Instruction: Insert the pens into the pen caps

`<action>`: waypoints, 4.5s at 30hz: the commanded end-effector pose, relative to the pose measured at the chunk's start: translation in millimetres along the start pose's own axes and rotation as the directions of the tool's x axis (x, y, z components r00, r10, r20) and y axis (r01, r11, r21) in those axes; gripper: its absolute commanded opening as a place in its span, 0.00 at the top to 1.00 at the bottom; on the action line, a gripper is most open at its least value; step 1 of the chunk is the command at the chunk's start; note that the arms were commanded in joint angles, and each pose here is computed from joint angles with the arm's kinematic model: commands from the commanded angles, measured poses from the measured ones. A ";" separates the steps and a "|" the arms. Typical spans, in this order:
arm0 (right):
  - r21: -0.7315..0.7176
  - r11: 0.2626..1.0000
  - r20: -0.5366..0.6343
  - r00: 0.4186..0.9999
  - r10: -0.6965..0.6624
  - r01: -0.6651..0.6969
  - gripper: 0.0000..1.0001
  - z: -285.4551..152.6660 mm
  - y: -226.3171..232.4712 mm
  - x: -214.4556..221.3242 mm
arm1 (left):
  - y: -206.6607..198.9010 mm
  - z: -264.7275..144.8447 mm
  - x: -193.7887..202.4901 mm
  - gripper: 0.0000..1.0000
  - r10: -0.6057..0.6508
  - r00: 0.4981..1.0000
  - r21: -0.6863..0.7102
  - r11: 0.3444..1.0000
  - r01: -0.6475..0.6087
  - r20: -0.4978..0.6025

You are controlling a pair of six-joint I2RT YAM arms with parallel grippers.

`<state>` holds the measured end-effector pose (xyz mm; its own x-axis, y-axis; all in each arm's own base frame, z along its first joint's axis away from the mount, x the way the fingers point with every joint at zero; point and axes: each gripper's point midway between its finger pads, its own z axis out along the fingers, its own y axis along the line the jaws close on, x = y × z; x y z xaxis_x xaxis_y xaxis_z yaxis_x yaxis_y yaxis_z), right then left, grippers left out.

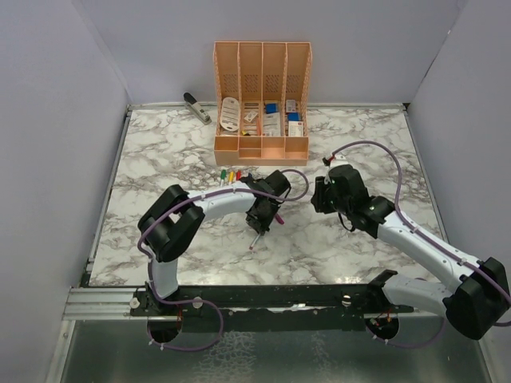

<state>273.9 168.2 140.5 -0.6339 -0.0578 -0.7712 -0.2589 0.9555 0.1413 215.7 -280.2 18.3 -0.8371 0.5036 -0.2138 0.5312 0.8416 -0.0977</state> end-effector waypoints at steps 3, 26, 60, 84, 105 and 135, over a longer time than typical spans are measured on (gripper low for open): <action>-0.108 0.993 -0.011 0.999 -0.048 0.047 0.71 5.5 16.7 9.2 | 35.0 -21.3 -14.1 1.00 -0.068 0.991 -0.063 0.995 0.076 0.119; -0.330 0.925 -0.138 0.960 -0.244 0.188 0.60 56.1 71.8 35.2 | 23.6 -151.3 -51.1 1.00 -0.119 0.670 0.170 0.985 -0.010 0.733; -0.364 0.901 -0.282 0.894 -0.349 0.237 0.60 99.7 96.9 80.1 | 26.4 -170.6 -51.2 1.00 -0.149 0.576 0.192 0.981 -0.014 0.803; -0.177 0.943 -0.493 0.804 -0.334 0.282 0.66 88.3 60.3 123.5 | 46.9 -187.7 -40.0 1.00 -0.158 0.527 0.153 0.987 0.053 0.835; -0.150 0.921 -0.591 0.714 -0.376 0.361 0.81 100.4 58.0 161.9 | 52.8 -191.5 -36.4 1.00 -0.146 0.521 0.132 0.989 0.063 0.841; -0.053 0.997 0.259 0.965 -0.041 0.057 0.99 23.8 59.7 -138.2 | -2.5 -207.8 -57.6 1.00 -0.140 0.455 0.267 0.936 -0.228 0.879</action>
<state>349.6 220.3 147.7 -0.6508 -0.1535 -0.7436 -0.2591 0.9655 0.0274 241.6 -245.6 215.1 -0.3853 -0.0223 -0.9225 0.6191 0.7351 -0.2764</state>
